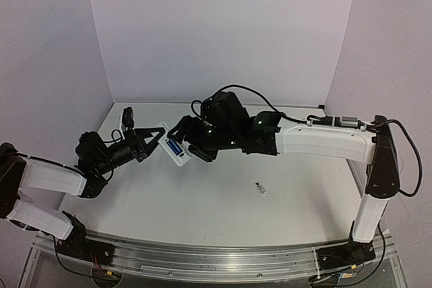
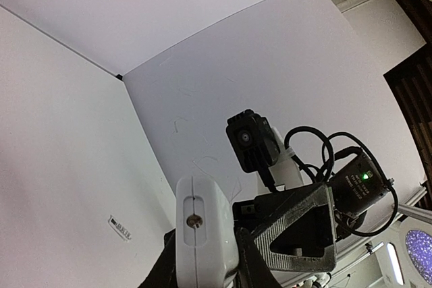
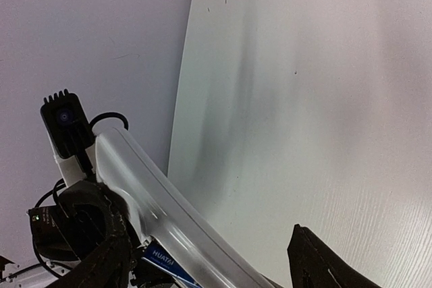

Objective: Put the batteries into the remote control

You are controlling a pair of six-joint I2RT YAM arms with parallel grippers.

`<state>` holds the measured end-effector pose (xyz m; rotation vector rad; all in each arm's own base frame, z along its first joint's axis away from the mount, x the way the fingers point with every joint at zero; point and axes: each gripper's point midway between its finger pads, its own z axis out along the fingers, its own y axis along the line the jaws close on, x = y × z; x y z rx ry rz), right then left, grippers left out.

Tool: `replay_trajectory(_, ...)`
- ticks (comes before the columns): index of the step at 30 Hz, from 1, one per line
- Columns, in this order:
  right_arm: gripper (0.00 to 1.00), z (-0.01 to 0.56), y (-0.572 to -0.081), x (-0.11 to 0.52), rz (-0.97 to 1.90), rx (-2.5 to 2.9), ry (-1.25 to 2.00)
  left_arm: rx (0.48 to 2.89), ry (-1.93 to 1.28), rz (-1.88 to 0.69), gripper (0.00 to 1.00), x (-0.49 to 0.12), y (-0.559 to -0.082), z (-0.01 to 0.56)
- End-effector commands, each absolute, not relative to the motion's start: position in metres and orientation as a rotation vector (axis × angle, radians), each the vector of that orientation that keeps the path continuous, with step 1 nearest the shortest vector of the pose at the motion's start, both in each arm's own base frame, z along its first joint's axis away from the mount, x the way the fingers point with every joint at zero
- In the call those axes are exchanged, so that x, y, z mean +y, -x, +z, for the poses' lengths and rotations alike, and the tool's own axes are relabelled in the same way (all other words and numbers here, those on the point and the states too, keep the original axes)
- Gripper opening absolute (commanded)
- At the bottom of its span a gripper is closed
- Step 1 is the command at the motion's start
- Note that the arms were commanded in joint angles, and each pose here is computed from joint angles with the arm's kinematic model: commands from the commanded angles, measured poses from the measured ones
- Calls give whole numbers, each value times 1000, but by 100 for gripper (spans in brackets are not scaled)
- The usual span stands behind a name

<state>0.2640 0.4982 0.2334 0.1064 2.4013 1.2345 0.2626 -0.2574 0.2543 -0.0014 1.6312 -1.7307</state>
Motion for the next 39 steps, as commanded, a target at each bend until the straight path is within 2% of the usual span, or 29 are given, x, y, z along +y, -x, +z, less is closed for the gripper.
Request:
replay_trajectory(1, 77, 251, -266, 507, 1308, 2377, -131, 1541, -36, -1728, 0, -254, -259, 275)
replay_trajectory(27, 67, 238, -270, 511, 1333, 2425, -167, 1546, -31, -1701, 0, -253, -263, 274)
replay_trajectory(39, 63, 229, -267, 520, 1379, 2475, -149, 1487, -55, -1720, 0, -255, -265, 298)
